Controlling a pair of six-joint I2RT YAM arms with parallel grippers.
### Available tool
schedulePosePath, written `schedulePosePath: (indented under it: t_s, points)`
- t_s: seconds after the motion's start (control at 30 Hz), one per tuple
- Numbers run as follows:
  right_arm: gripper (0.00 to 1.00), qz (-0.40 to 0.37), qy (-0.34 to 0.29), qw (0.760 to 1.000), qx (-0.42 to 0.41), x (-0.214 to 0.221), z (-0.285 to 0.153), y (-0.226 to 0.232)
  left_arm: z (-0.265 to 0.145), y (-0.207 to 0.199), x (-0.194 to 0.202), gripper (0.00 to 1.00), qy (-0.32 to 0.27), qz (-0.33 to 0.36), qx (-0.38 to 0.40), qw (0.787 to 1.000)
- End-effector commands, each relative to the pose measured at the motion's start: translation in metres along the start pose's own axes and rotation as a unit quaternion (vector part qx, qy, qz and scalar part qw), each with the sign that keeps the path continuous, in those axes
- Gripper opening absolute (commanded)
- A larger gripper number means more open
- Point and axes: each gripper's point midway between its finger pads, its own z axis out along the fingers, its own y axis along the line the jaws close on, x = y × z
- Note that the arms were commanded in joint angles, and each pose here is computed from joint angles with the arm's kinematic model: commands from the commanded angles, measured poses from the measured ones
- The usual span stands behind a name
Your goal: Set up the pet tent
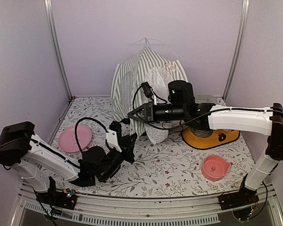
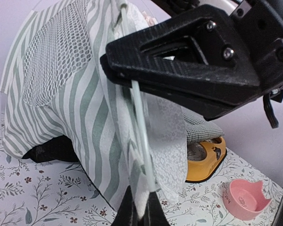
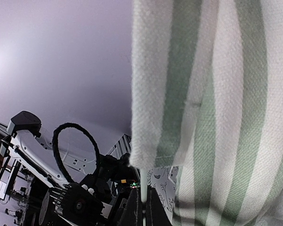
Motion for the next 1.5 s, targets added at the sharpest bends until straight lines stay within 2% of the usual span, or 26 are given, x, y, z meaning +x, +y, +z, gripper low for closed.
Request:
schedulePosePath:
  t_s: [0.0, 0.97, 1.47]
  points:
    - [0.0, -0.067, -0.254, 0.965, -0.005, -0.152, -0.059, 0.025, -0.034, -0.019, 0.08, 0.0, 0.12, 0.098, 0.066, 0.986]
    - [0.0, -0.07, -0.273, 0.959, -0.013, -0.168, -0.079, 0.031, -0.033, -0.02, 0.085, 0.0, 0.125, 0.102, 0.065, 0.985]
    - [0.0, -0.063, -0.27, 0.96, -0.043, -0.169, -0.083, 0.044, -0.032, -0.021, 0.087, 0.0, 0.128, 0.103, 0.066, 0.984]
